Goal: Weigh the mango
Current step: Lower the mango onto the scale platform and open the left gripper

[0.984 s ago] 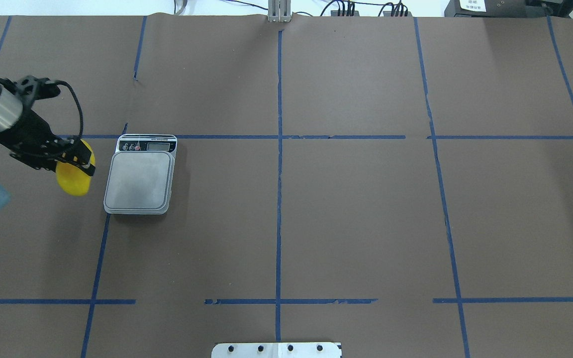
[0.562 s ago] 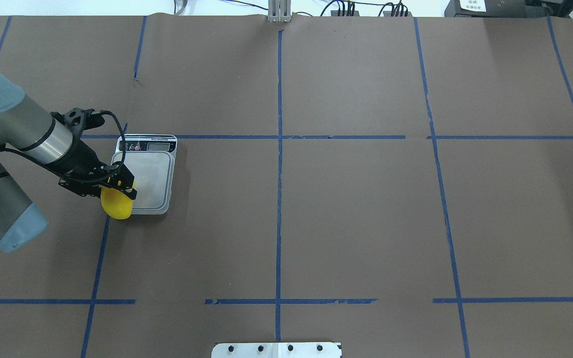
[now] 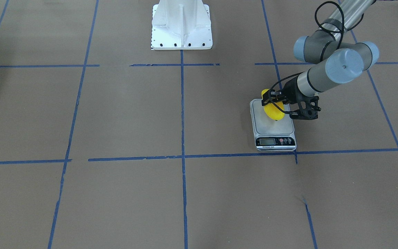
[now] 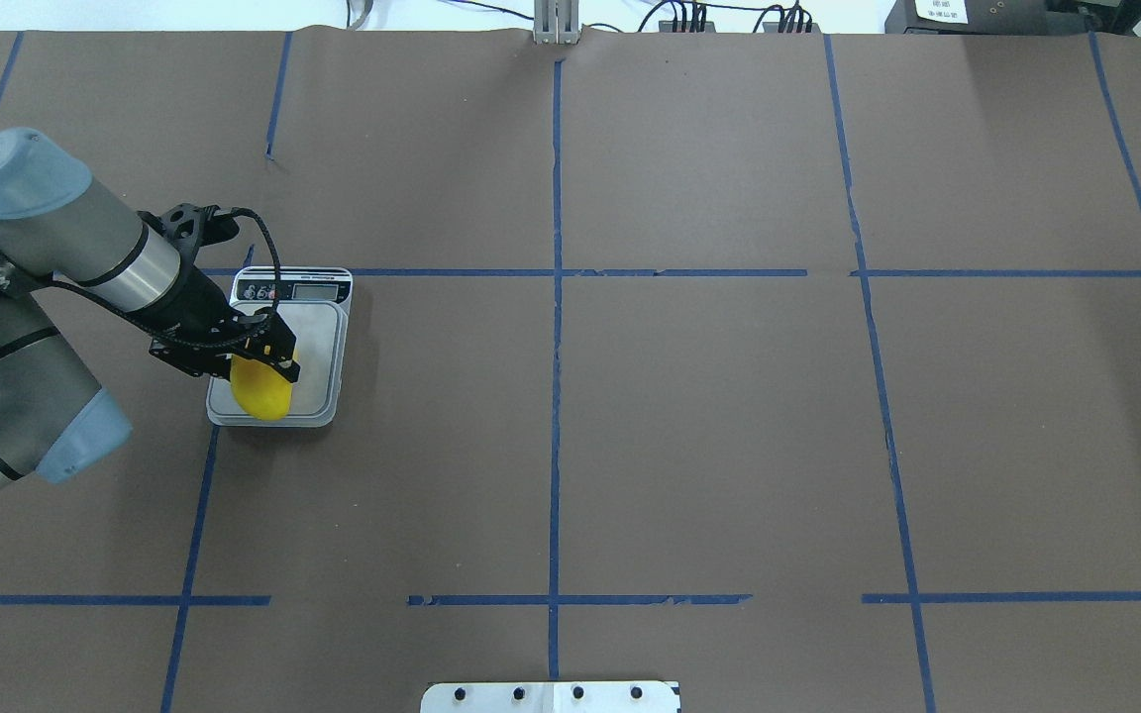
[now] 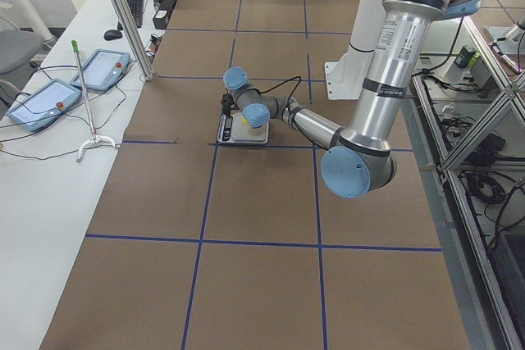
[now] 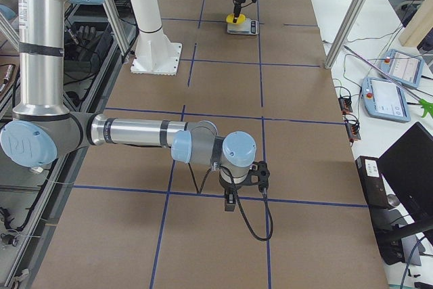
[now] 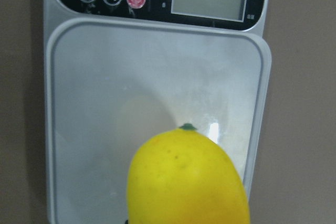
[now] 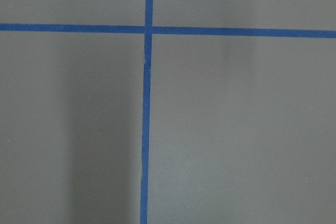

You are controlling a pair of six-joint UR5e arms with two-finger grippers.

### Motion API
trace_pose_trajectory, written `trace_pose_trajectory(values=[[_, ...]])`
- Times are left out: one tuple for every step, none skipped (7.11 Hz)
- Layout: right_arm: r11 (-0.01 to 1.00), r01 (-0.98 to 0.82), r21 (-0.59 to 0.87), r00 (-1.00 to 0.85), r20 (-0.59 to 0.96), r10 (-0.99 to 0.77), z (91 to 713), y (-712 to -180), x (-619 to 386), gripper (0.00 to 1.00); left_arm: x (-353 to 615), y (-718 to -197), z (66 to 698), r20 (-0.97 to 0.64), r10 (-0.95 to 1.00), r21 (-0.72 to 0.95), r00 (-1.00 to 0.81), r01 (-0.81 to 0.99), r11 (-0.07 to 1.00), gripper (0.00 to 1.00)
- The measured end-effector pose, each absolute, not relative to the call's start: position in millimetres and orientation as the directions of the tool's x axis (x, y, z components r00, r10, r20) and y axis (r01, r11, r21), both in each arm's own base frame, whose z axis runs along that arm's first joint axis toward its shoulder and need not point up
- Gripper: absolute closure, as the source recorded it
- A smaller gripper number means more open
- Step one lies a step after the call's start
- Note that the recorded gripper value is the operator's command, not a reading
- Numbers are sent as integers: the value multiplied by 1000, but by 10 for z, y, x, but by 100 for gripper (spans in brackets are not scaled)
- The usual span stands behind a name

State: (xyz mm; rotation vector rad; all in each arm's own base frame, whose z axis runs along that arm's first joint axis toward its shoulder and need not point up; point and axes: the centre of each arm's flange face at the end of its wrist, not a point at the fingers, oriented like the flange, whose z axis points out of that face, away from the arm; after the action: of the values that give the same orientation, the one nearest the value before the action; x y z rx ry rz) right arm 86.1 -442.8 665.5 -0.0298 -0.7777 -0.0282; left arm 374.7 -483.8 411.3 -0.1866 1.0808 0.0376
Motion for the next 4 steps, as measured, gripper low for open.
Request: trace_pose_trajectory(values=[[999, 36, -16, 712, 702, -14, 6655, -4428, 861, 0, 3726, -4878, 4133, -875, -63, -127, 480, -103, 986, 100], [999, 36, -16, 712, 702, -14, 6655, -4428, 861, 0, 3713, -4906, 4142, -872, -64, -122, 485, -90, 988, 100], [999, 36, -16, 712, 702, -14, 6655, -4428, 861, 0, 3712, -4937, 4138, -869, -63, -114, 490, -76, 991, 100], [999, 36, -16, 712, 702, -14, 6655, -4428, 861, 0, 3727, -4976, 4135, -866, -63, -109, 496, -64, 992, 48]])
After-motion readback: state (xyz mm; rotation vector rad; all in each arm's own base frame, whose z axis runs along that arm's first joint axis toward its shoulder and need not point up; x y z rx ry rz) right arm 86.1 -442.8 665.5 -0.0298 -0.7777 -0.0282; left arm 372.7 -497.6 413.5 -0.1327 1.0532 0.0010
